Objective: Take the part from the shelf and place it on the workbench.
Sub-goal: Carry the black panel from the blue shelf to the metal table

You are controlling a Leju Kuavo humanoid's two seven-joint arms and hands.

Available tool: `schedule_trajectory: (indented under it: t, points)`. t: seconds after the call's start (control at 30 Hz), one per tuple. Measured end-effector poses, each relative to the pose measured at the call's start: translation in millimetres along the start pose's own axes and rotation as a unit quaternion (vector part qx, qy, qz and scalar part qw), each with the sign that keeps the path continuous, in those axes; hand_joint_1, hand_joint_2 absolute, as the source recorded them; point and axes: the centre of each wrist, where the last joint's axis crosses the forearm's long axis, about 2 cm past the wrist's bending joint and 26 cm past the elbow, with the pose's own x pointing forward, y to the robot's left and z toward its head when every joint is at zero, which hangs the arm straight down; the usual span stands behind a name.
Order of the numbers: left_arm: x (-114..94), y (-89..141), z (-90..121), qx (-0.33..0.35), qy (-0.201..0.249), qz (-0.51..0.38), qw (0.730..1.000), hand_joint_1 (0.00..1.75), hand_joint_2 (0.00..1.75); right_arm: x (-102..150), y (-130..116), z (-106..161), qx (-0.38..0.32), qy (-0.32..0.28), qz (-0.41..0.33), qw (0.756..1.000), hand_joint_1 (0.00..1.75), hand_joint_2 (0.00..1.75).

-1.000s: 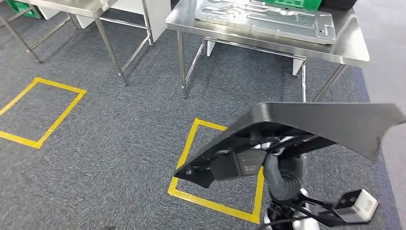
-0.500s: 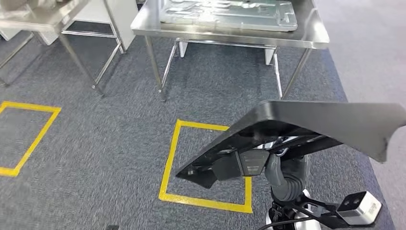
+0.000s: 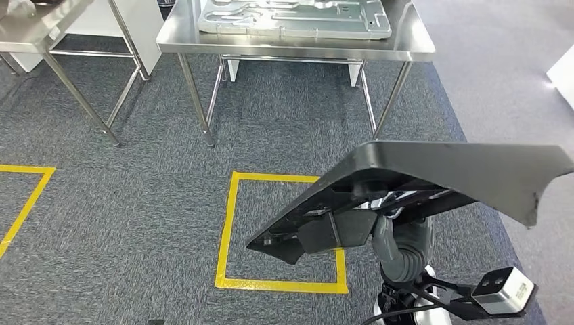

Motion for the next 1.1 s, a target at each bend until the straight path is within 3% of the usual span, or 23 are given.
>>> schedule_trajectory:
  t: [1.1]
  points:
    - [-4.0,2.6,1.4,0.014,0.027,-0.016,0.999,0.00,1.75,-1.8,-0.5,-1.0,0.003,0.004,-0.001,1.000,1.75,1.75]
